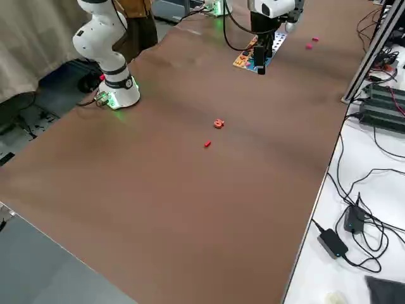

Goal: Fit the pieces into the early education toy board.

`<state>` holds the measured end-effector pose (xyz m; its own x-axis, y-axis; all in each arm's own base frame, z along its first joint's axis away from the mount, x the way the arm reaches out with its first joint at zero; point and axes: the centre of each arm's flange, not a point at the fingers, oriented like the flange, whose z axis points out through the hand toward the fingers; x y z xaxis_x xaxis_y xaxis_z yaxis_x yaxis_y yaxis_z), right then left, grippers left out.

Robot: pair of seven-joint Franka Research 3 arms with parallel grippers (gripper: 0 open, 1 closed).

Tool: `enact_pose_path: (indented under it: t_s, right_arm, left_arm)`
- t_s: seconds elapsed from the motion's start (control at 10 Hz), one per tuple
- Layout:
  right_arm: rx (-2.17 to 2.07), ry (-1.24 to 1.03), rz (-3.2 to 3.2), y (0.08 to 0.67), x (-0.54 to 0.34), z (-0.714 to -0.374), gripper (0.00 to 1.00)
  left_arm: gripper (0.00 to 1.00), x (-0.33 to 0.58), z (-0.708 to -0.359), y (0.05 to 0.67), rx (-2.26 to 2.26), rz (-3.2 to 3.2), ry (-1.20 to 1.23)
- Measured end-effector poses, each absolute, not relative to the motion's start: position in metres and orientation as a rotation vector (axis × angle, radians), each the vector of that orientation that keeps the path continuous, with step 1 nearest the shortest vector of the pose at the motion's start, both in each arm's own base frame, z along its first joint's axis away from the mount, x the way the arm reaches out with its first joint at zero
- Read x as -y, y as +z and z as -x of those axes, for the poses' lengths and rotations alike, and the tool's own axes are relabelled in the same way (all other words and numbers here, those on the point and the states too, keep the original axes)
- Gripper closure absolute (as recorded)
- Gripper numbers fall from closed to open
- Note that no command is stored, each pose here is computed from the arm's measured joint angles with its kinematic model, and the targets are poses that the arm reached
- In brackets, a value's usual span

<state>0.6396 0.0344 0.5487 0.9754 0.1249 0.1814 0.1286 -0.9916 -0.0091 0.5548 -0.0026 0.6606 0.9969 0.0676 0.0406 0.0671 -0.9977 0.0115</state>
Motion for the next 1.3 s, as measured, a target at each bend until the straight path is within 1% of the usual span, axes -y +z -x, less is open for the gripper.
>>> enact_pose_path:
  t_s: [0.6,0.8,0.9,1.1,1.3]
  right_arm:
    - [0.197,-0.283,3.102,0.549,-0.034,-0.64,0.0]
    - [0.196,-0.279,3.102,0.548,-0.033,-0.639,0.0]
    - [0.192,-0.278,3.103,0.548,-0.032,-0.639,0.0]
    - [0.19,-0.278,3.103,0.548,-0.031,-0.639,0.0]
    - [0.179,-0.256,3.106,0.543,-0.026,-0.639,0.0]
  left_arm:
    - [0.01,0.005,-0.555,0.659,-0.098,-3.129,0.061]
    - [0.02,0.012,-0.553,0.638,-0.078,-3.131,0.004]
    - [0.05,0.021,-0.548,0.623,-0.052,-3.131,-0.001]
    - [0.15,0.03,-0.532,0.587,-0.025,-3.13,0.019]
    - [0.29,0.035,-0.512,0.545,-0.009,-3.131,0.0]
